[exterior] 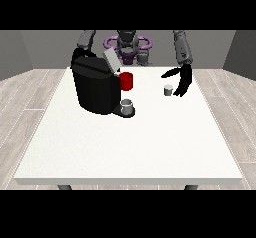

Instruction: Insert the coffee pod into the coffee machine and close the lid

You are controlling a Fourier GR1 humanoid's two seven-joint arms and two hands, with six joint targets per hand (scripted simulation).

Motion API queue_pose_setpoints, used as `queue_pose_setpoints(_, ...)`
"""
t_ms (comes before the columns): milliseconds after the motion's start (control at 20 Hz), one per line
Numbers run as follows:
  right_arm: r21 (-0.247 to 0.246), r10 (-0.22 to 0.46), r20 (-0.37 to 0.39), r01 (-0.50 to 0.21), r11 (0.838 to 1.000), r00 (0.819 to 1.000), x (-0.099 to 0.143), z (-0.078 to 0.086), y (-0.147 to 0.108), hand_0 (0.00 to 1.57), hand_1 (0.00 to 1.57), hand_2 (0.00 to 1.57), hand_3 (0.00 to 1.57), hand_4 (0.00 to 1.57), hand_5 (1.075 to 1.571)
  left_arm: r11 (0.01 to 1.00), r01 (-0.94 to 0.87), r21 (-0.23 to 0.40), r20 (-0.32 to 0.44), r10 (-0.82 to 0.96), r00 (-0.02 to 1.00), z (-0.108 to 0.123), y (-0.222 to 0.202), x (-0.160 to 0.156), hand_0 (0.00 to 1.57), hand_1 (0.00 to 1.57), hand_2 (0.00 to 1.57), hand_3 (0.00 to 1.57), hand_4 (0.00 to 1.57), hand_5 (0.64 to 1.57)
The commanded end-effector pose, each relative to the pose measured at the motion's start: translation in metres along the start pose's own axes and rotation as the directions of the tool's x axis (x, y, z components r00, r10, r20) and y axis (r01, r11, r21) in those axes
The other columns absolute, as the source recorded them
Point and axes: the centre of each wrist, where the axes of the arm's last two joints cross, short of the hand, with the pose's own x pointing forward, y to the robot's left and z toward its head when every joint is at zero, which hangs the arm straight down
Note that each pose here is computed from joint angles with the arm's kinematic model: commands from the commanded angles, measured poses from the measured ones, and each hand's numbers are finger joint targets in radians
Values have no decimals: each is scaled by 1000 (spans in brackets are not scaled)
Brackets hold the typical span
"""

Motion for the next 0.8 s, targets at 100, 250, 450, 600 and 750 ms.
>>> queue_pose_setpoints(100, 0, -3, -5, 3, 1000, 1000, 8, -12, -2, 0, 0, 0, 0, 393, 1571, 989, 144, -23, -25, -145, 989, -7, 1, 4, 634, 634, 756, 487, 0, 1571)
queue_pose_setpoints(250, 0, -20, 22, 20, 1000, 1000, -5, -4, 0, 0, 0, 0, 0, 435, 1571, 977, 212, -19, -9, -212, 977, -3, 13, -6, 568, 568, 698, 414, 0, 1571)
queue_pose_setpoints(450, 22, -4, -17, 5, 1000, 1000, 15, -6, -2, 0, 0, 0, 0, 476, 1571, 968, 250, 7, 4, -250, 968, -3, 12, -15, 645, 645, 788, 527, 0, 1571)
queue_pose_setpoints(600, 20, 8, -9, -8, 1000, 1000, -5, -3, 6, 0, 0, 0, 0, 527, 1571, 967, 247, 66, 17, -248, 969, -21, -6, 16, 719, 719, 851, 619, 151, 1571)
queue_pose_setpoints(750, 18, -9, -4, 9, 1000, 1000, 17, -17, -6, 0, 0, 0, 0, 524, 1571, 963, 252, 95, 49, -258, 965, -19, -6, 6, 775, 775, 917, 692, 351, 1571)
